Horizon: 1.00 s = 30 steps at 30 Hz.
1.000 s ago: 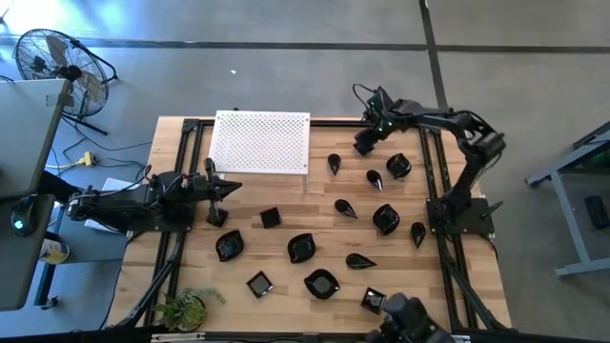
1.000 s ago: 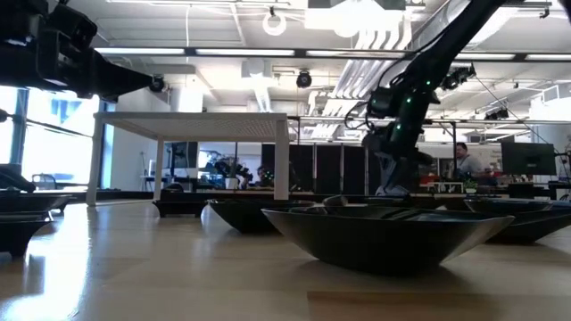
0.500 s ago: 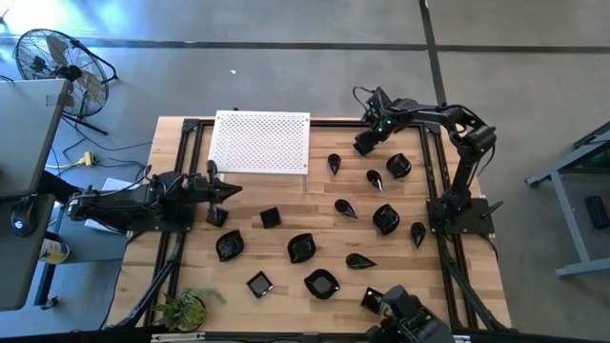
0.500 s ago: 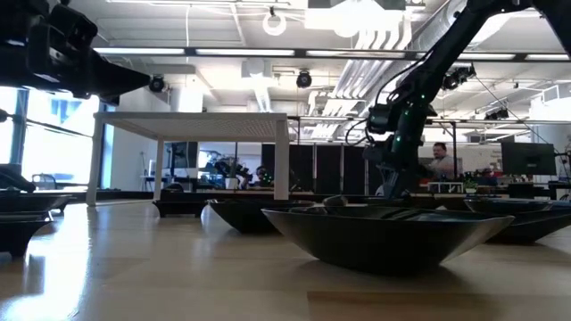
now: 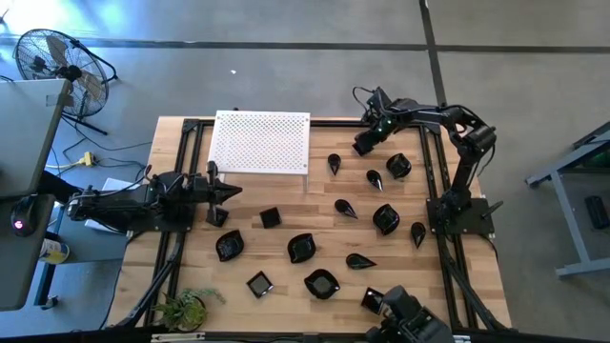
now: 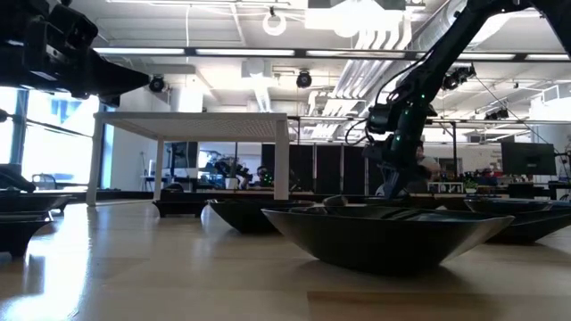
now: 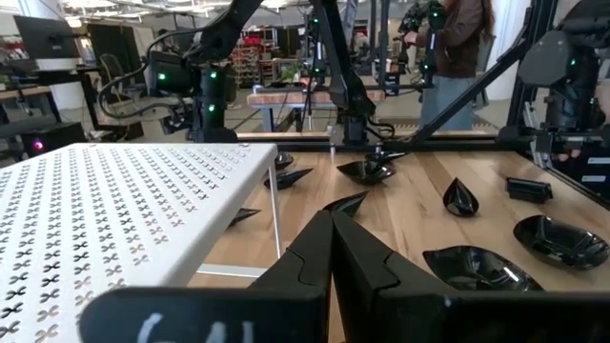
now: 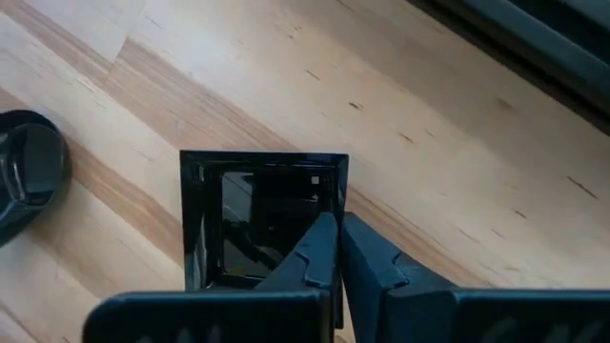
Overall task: Pick & Place Mini shaped plates
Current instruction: Put the square plate on the shelf
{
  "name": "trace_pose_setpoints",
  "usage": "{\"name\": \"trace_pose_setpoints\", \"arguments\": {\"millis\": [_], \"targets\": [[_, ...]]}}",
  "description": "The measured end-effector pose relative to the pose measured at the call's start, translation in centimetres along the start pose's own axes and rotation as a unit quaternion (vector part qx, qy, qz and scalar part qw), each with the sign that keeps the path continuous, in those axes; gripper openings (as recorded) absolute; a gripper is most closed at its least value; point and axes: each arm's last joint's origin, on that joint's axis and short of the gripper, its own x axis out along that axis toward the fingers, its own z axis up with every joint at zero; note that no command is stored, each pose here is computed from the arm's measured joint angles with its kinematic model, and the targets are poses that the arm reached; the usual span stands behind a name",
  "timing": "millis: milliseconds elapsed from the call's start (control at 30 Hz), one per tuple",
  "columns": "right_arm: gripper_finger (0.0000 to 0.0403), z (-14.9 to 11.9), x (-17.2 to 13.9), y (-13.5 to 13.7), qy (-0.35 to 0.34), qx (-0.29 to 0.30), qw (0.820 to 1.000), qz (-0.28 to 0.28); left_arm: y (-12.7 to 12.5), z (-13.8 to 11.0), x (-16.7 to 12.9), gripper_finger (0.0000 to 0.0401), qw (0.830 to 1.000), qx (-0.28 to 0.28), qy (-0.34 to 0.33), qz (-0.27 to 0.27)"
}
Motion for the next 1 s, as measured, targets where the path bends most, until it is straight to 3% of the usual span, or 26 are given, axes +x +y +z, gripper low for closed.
{"name": "trace_pose_setpoints", "arguments": {"millis": [267,500,667,767,933,1000], "targets": [[0.0001,0.3,-4.6,1.2,-0.067,0.031,0.997,0.016,0.0,0.0,0.0,0.0,1.0,-0.001,0.0,0.0],[0.0,-0.5,-10.6,4.0,-0.153,0.037,0.986,0.054,0.0,0.0,0.0,0.0,1.0,-0.003,0.0,0.0],[0.0,-1.2,-12.7,6.3,-0.186,0.056,0.977,0.086,0.0,0.0,0.0,0.0,1.0,-0.003,0.0,0.001],[0.0,-0.8,-13.4,8.4,-0.233,0.058,0.962,0.13,0.0,0.0,0.0,0.0,1.0,-0.003,0.0,0.001],[0.0,0.5,-14.0,13.1,-0.318,0.066,0.913,0.247,0.0,0.1,0.0,0.0,1.0,0.0,-0.006,0.007],[0.0,0.7,-13.6,14.6,-0.338,0.091,0.898,0.267,0.1,0.2,0.0,0.0,1.0,0.0,-0.008,0.016]]}}
